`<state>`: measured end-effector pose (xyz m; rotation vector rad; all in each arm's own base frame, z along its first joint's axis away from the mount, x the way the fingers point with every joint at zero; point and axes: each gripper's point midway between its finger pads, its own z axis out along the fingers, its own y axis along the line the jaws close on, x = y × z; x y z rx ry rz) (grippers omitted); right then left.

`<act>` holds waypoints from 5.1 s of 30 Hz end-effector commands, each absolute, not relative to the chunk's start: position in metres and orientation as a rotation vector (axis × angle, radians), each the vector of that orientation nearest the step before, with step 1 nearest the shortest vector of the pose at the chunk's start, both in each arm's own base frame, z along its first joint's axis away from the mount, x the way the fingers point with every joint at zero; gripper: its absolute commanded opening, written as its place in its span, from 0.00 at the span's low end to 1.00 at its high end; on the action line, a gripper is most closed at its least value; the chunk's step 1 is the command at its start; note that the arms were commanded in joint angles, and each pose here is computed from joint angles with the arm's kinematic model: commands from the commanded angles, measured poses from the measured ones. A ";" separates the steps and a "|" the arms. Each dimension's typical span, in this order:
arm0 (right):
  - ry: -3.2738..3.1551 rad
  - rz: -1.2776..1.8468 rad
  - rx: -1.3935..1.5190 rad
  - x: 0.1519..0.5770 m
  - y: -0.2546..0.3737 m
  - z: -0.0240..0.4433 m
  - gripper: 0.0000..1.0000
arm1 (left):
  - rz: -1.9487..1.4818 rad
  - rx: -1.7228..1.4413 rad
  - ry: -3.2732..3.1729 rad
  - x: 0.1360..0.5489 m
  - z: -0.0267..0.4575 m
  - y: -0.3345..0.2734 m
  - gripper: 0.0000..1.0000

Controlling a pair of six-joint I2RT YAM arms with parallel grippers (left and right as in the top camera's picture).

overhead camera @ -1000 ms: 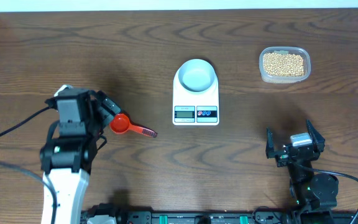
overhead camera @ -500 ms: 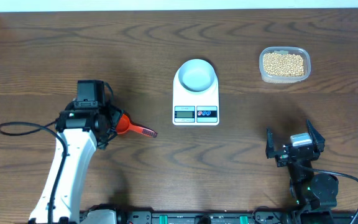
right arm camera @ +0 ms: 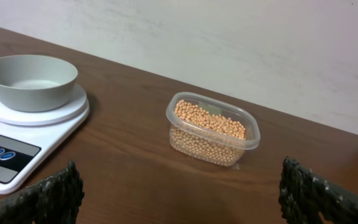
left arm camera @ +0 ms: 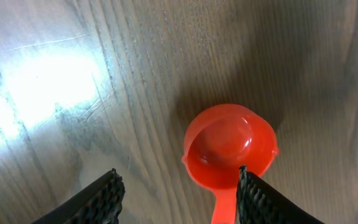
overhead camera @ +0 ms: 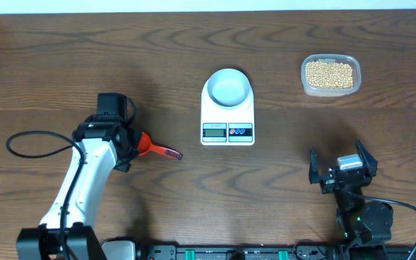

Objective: Scoop item into bowl and weigh 50g on scale
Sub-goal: 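Close the left gripper on the red scoop rim and lift it, then carry the scoop over the scale and reach the right gripper toward it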

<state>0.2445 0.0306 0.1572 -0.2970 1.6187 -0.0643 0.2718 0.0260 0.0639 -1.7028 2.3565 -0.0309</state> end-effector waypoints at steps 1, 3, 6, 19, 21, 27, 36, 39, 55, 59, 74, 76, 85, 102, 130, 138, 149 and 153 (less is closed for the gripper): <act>1.619 -0.055 -0.292 0.244 0.032 0.157 0.99 | 0.056 -1.676 2.407 0.268 0.049 0.032 0.58; 1.619 -0.055 -0.292 0.244 0.032 0.157 0.99 | 0.068 -1.682 2.419 0.267 0.044 0.032 0.56; 1.619 -0.055 -0.292 0.244 0.032 0.157 0.99 | 0.085 -1.692 2.438 0.267 0.036 0.031 0.53; 1.619 -0.055 -0.292 0.244 0.032 0.157 0.99 | 0.091 -1.695 2.444 0.276 0.019 0.032 0.44; 1.619 -0.055 -0.292 0.244 0.032 0.157 0.99 | 0.083 -1.692 2.437 0.279 0.019 0.032 0.43; 1.619 -0.055 -0.292 0.244 0.032 0.157 0.99 | 0.072 -1.664 2.445 0.278 0.013 0.026 0.42; 1.619 -0.055 -0.292 0.244 0.032 0.157 0.99 | 0.074 -1.663 2.448 0.269 -0.002 0.023 0.34; 1.619 -0.055 -0.292 0.244 0.032 0.157 0.99 | 0.053 -1.656 2.432 0.273 -0.004 0.023 0.29; 1.619 -0.055 -0.292 0.244 0.032 0.157 0.99 | 0.046 -1.616 2.448 0.276 -0.006 0.022 0.07; 1.619 -0.055 -0.292 0.244 0.032 0.157 0.99 | 0.057 -1.501 2.519 0.277 -0.006 0.022 0.07; 1.619 -0.055 -0.292 0.244 0.032 0.157 0.99 | -0.190 -1.405 2.202 0.328 0.082 0.025 0.07; 1.619 -0.055 -0.292 0.244 0.032 0.157 0.99 | -0.205 -1.386 2.148 0.332 0.096 0.028 0.07; 1.619 -0.055 -0.292 0.244 0.032 0.157 0.99 | -0.238 -1.339 1.994 0.352 0.126 0.037 0.07; 1.619 -0.055 -0.292 0.244 0.032 0.157 0.99 | -0.190 -1.445 1.846 0.353 0.134 0.068 0.07; 1.512 -0.015 -0.323 0.252 0.043 0.183 0.99 | -0.566 -1.403 2.018 0.362 0.129 -0.014 0.07; 1.456 0.143 -0.326 0.263 0.062 0.197 0.99 | -0.660 -1.342 2.073 0.359 0.135 -0.046 0.07; 1.457 0.536 -0.248 0.263 0.093 0.203 0.99 | -0.721 -1.228 2.109 0.352 0.150 -0.076 0.07; 1.517 0.664 -0.324 0.253 0.112 0.189 0.99 | -0.707 -1.197 2.132 0.351 0.148 -0.078 0.07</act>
